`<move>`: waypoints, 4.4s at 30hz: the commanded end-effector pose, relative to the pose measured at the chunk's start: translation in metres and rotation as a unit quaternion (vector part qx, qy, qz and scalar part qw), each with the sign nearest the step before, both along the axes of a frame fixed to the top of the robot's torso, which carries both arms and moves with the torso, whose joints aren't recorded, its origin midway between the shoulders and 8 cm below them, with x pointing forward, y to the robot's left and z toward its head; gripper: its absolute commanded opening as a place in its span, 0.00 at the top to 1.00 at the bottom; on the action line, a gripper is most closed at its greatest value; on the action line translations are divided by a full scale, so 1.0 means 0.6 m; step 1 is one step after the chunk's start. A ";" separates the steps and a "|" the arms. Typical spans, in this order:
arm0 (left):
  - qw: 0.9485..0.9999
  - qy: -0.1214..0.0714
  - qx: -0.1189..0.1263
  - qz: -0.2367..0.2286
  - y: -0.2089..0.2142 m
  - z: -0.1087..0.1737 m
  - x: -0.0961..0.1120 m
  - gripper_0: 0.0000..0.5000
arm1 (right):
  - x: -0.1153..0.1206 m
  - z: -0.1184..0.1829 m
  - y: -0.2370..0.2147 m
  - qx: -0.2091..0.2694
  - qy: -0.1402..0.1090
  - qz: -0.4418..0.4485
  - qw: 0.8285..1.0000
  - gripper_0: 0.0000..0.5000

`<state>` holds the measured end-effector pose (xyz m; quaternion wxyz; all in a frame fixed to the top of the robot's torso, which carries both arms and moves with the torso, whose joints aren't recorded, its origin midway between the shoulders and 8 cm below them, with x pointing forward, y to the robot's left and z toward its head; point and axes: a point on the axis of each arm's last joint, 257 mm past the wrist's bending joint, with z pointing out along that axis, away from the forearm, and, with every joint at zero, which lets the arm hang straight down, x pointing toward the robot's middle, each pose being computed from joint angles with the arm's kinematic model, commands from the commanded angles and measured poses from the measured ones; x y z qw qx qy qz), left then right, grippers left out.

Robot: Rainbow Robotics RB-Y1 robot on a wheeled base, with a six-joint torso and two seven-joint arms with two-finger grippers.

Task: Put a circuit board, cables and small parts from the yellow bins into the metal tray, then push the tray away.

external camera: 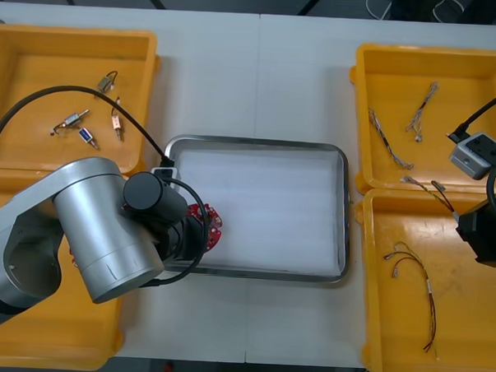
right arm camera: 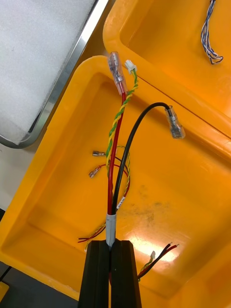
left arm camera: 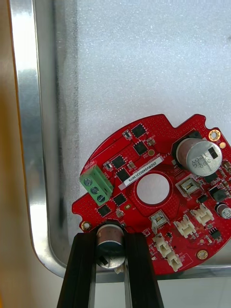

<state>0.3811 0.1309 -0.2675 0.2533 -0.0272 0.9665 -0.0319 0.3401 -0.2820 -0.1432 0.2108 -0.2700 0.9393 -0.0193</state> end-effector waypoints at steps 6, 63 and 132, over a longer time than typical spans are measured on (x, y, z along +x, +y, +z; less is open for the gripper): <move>0.999 -0.015 -0.029 0.014 -0.037 0.010 0.008 0.66 | 0.003 0.019 -0.005 -0.026 -0.017 0.019 0.999 1.00; 0.992 -0.122 -0.023 -0.003 0.301 0.419 0.172 0.00 | 0.043 -0.038 0.277 -0.096 0.002 0.278 0.956 1.00; 0.838 -0.124 0.295 -0.442 0.404 0.221 0.412 0.00 | 0.140 0.014 0.289 -0.072 0.005 0.193 0.979 0.00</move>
